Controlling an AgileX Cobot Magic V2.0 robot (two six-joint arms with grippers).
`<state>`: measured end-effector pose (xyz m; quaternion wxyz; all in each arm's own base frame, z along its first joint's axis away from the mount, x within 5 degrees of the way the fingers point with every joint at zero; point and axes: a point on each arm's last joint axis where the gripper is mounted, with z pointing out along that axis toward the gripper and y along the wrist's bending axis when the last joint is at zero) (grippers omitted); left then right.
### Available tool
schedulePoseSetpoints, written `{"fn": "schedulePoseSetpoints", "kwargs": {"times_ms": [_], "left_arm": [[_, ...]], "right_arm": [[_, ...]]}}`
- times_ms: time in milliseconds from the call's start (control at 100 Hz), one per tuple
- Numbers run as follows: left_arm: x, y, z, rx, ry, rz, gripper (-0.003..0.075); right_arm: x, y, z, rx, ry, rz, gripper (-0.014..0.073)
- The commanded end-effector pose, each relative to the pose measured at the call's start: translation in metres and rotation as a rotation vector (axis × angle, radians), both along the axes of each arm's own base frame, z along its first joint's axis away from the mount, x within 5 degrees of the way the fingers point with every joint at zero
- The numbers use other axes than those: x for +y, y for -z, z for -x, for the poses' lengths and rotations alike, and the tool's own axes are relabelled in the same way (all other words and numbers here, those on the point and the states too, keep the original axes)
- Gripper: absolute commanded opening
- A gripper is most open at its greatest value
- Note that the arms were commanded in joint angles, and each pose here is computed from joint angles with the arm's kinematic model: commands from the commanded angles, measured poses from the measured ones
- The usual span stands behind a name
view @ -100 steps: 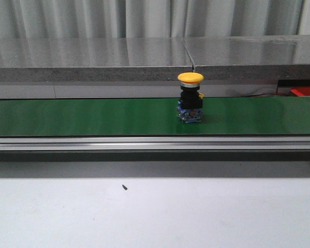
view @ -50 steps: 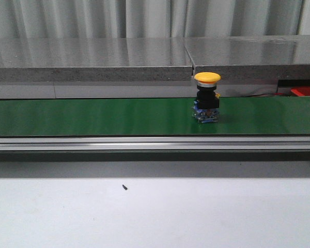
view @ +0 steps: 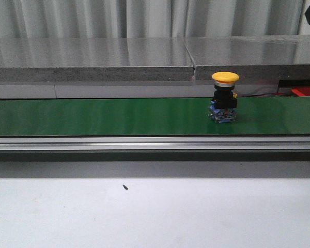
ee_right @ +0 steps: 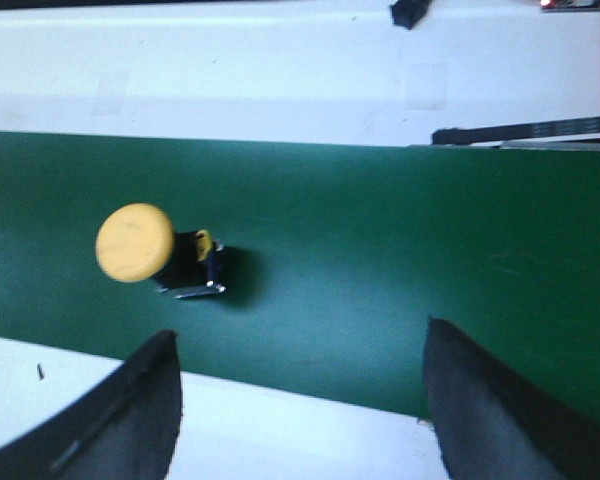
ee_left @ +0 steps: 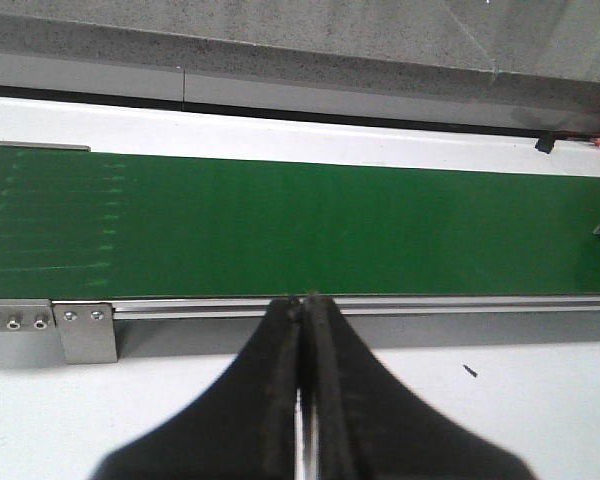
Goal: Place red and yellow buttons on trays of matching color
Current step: 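Move the right gripper back over the belt onto the yellow button and grasp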
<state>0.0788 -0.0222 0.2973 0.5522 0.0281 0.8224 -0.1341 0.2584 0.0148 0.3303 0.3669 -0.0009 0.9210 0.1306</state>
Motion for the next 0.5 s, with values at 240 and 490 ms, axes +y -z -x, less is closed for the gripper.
{"fn": "schedulePoseSetpoints", "kwargs": {"times_ms": [240, 490], "left_arm": [[0.000, -0.014, -0.002, -0.084, -0.011, 0.038, -0.0019], [0.000, -0.014, -0.002, -0.084, -0.011, 0.038, -0.0019]], "right_arm": [[0.032, -0.008, -0.029, 0.092, -0.160, -0.018, 0.0518], [0.039, 0.005, -0.060, 0.200, -0.200, -0.036, 0.0518]]}}
